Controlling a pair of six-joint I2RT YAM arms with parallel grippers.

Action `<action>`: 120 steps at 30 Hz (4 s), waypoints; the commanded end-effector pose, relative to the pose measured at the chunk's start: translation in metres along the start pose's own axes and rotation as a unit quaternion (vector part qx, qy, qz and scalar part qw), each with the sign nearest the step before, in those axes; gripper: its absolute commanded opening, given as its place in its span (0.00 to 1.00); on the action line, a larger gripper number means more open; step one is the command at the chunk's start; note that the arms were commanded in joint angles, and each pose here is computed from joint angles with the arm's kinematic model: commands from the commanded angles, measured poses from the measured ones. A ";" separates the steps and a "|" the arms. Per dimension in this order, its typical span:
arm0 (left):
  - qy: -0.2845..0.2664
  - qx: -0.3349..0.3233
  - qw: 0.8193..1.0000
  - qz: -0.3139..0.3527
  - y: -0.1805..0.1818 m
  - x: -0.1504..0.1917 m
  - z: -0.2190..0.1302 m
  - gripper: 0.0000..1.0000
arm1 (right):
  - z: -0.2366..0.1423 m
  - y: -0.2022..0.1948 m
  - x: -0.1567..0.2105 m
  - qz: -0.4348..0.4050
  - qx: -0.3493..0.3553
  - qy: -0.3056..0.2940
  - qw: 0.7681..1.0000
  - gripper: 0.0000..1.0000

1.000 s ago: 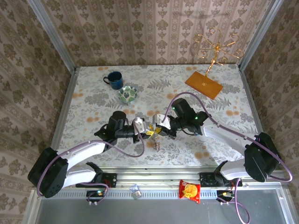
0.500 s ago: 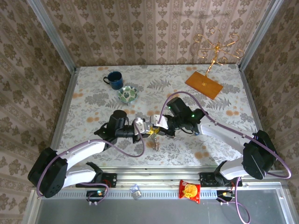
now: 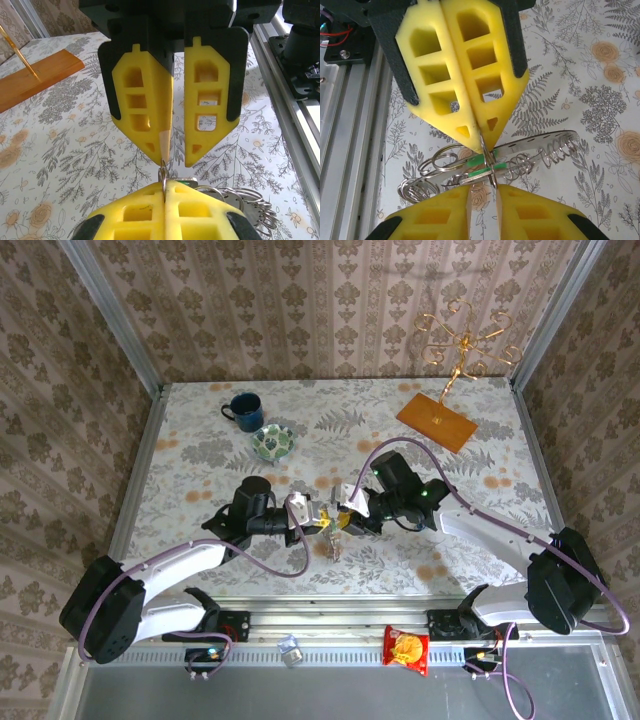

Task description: Put the keys on the keyring

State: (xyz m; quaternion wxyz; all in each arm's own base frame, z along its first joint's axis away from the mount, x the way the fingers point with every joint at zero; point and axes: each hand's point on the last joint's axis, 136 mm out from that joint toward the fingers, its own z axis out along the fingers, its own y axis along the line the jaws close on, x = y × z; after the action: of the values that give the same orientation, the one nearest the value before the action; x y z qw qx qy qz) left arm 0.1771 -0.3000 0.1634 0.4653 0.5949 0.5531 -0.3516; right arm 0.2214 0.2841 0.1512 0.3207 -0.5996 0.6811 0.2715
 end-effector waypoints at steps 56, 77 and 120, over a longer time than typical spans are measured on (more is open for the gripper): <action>-0.073 -0.018 0.997 -0.023 0.002 -0.012 -0.001 0.00 | 0.010 -0.007 -0.017 0.011 -0.002 -0.092 0.996 0.08; 0.010 -0.027 1.000 -0.002 0.005 -0.001 -0.009 0.28 | 0.005 0.000 -0.010 -0.056 0.000 0.012 0.998 0.00; -0.047 -0.018 0.998 -0.026 -0.001 -0.007 -0.006 0.00 | 0.009 0.001 -0.007 0.031 -0.005 -0.050 0.998 0.28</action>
State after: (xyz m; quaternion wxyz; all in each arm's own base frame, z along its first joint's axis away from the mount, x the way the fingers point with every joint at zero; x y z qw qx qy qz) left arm 0.1750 -0.2941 0.1575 0.4711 0.5652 0.5704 -0.3650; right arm 0.2251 0.2917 0.1518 0.3424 -0.5730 0.6845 0.2932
